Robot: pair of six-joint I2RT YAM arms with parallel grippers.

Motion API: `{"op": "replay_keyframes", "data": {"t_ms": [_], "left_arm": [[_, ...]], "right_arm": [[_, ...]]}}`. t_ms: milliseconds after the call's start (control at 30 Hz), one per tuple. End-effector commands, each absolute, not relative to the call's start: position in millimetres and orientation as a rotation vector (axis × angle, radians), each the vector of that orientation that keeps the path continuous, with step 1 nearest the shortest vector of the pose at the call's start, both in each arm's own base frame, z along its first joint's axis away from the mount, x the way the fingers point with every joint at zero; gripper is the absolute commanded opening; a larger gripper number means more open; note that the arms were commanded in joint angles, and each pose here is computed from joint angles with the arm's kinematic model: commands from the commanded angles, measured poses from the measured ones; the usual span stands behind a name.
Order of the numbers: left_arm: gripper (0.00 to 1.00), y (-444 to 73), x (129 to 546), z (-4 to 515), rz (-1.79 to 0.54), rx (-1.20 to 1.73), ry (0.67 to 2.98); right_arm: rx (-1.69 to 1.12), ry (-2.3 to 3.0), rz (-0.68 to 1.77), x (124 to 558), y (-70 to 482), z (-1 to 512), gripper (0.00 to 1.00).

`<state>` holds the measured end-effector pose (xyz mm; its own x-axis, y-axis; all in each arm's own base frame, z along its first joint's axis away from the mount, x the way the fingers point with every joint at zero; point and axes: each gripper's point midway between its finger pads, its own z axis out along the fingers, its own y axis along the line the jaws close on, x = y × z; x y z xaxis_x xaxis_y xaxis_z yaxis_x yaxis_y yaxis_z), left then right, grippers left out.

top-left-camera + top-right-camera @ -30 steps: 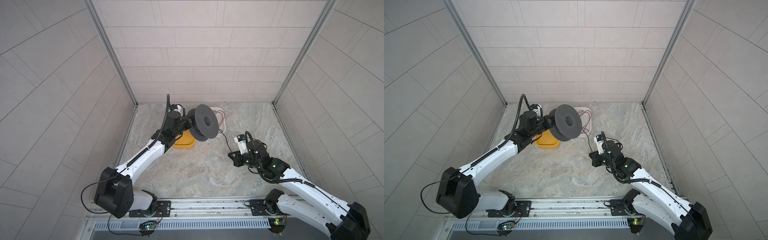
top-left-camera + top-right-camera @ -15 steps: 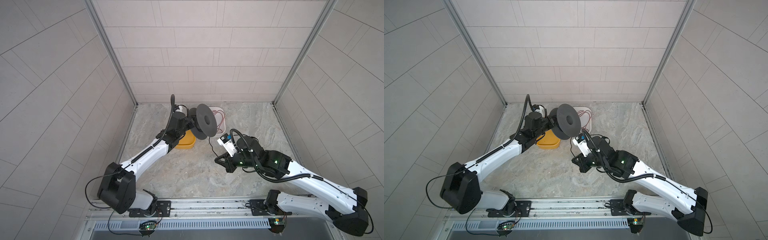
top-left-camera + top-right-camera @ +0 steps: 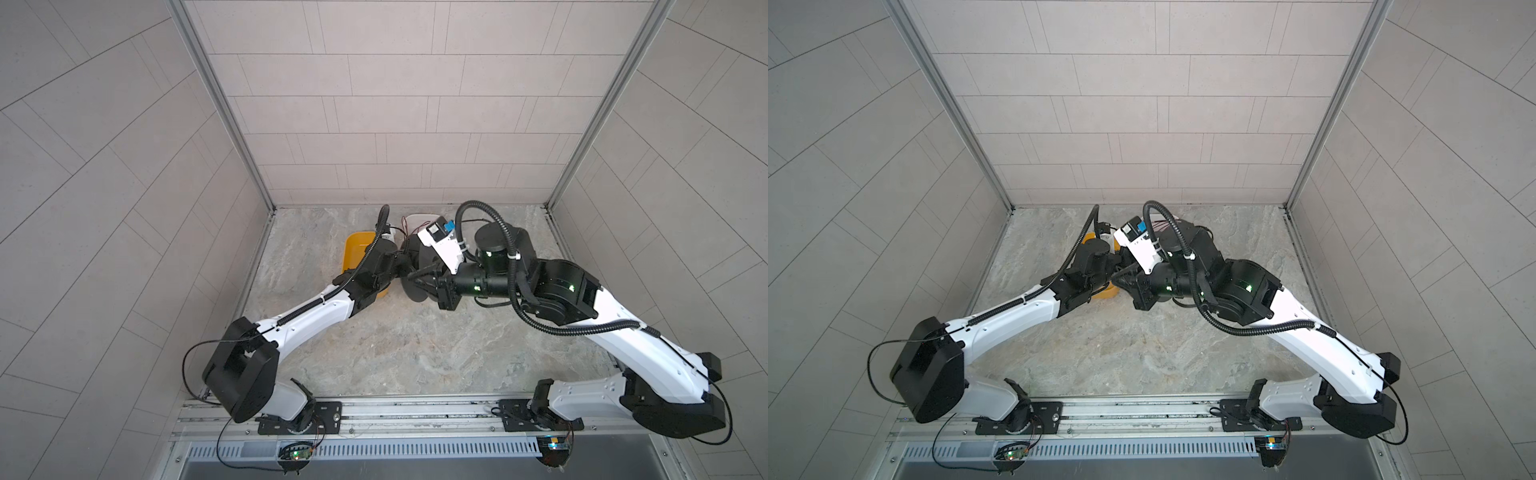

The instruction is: Wrap the cables

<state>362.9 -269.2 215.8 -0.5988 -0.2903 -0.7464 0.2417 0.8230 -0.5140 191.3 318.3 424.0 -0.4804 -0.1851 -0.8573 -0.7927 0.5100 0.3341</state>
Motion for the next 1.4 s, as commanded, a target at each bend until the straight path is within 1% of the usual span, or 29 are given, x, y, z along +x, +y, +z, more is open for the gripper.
{"op": "replay_keyframes", "data": {"t_ms": [0,133,333,467,667,767,900,1000,1167,1367], "left_arm": [[0.00,-270,351,256,-0.794,0.032,1.975],[0.00,-272,337,262,-0.804,0.126,1.985],[0.00,-276,327,262,-0.777,0.234,2.029],[0.00,-277,323,265,-0.794,0.256,2.017],[0.00,-276,313,275,-0.830,0.289,1.999],[0.00,-272,307,282,-0.840,0.309,2.002],[0.00,-266,302,293,-0.888,0.299,1.993],[0.00,-260,304,303,-0.956,0.254,1.979],[0.00,-247,307,317,-1.082,0.160,1.930],[0.00,-233,317,333,-1.173,0.048,1.873]], "right_arm": [[-0.779,1.892,0.906,211,311,451,0.00],[-0.743,1.880,0.919,241,307,478,0.00],[-0.657,1.909,0.945,296,298,494,0.00],[-0.583,1.916,0.922,320,289,493,0.00],[-0.462,1.953,0.815,353,257,468,0.00],[-0.376,1.957,0.800,372,235,454,0.00],[-0.275,1.986,0.763,396,207,426,0.00],[-0.226,2.022,0.732,405,195,401,0.00],[-0.177,2.090,0.662,402,180,351,0.00],[-0.148,2.129,0.675,381,173,300,0.00]]}}
